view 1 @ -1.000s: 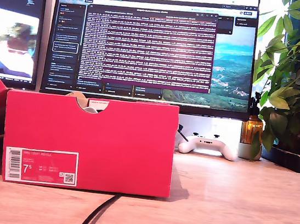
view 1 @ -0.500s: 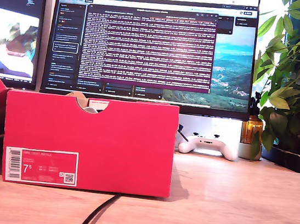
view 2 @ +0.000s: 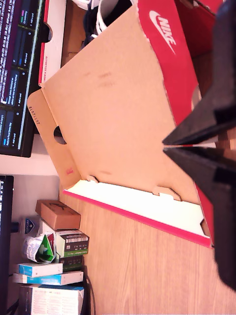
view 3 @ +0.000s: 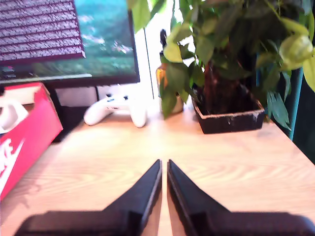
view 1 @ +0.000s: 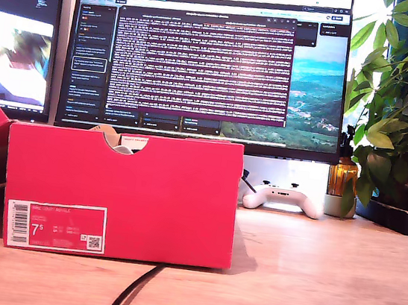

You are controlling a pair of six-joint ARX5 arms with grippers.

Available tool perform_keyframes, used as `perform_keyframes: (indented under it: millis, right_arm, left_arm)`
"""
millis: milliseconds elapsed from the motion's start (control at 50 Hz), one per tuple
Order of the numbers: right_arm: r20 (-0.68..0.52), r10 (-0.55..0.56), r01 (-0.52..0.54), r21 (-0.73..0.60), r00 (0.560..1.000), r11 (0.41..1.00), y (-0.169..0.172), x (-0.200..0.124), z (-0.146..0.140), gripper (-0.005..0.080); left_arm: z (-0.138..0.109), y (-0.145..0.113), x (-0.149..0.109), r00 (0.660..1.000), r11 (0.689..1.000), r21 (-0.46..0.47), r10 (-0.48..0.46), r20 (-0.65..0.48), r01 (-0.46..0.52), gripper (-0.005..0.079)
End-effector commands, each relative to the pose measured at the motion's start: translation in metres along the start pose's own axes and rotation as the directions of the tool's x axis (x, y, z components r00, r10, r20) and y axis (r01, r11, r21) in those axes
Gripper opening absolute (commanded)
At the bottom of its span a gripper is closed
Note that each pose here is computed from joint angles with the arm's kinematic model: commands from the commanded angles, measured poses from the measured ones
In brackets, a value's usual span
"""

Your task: Pack the blue shoes by picking the first shoe and placing it inside the red shoebox, left side, then picking and rotating the second shoe and placing it in the shoebox

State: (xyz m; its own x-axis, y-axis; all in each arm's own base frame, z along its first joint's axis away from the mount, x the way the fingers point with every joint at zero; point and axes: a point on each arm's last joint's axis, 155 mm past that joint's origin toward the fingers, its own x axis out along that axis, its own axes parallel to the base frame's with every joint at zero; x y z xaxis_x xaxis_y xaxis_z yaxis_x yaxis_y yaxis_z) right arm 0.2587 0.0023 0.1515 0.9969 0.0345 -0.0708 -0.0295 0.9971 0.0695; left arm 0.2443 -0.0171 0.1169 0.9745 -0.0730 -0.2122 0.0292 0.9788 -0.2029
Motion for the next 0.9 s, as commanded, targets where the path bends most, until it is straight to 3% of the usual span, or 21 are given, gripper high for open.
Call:
perform_keyframes:
  millis: [0, 200, 320, 340, 400, 880]
  right_arm:
    - [-0.02, -0.003, 0.003, 0.009, 1.0, 1.0, -0.001, -0.002, -0.009, -0.0013]
    - [-0.09, -0.006, 0.007, 0.014, 0.996, 1.0, -0.001, -0.008, -0.028, -0.0013]
    - [-0.087, -0.004, 0.006, 0.021, 0.996, 1.0, -0.001, -0.008, -0.027, -0.0013]
    - [-0.087, -0.004, 0.012, 0.092, 0.996, 0.996, -0.001, -0.008, -0.027, -0.0013]
    - [-0.084, -0.005, 0.015, 0.126, 0.996, 0.992, -0.001, -0.008, -0.026, -0.0013]
    - [-0.083, -0.005, 0.016, 0.126, 0.997, 0.992, -0.001, -0.008, -0.026, -0.0013]
  left_arm:
    - [-0.014, 0.003, 0.004, 1.0, 1.0, 0.003, 0.006, -0.022, -0.006, -0.002]
    - [-0.014, 0.003, 0.004, 1.0, 1.0, 0.003, 0.006, -0.022, -0.006, -0.002]
    - [-0.014, 0.003, 0.004, 1.0, 1.0, 0.003, 0.006, -0.022, -0.006, -0.002]
    - [-0.014, 0.003, 0.004, 1.0, 1.0, 0.003, 0.006, -0.022, -0.006, -0.002]
    - [-0.014, 0.003, 0.004, 1.0, 1.0, 0.003, 0.006, -0.022, -0.006, -0.002]
    - [-0.014, 0.003, 0.004, 1.0, 1.0, 0.003, 0.006, -0.022, -0.006, -0.002]
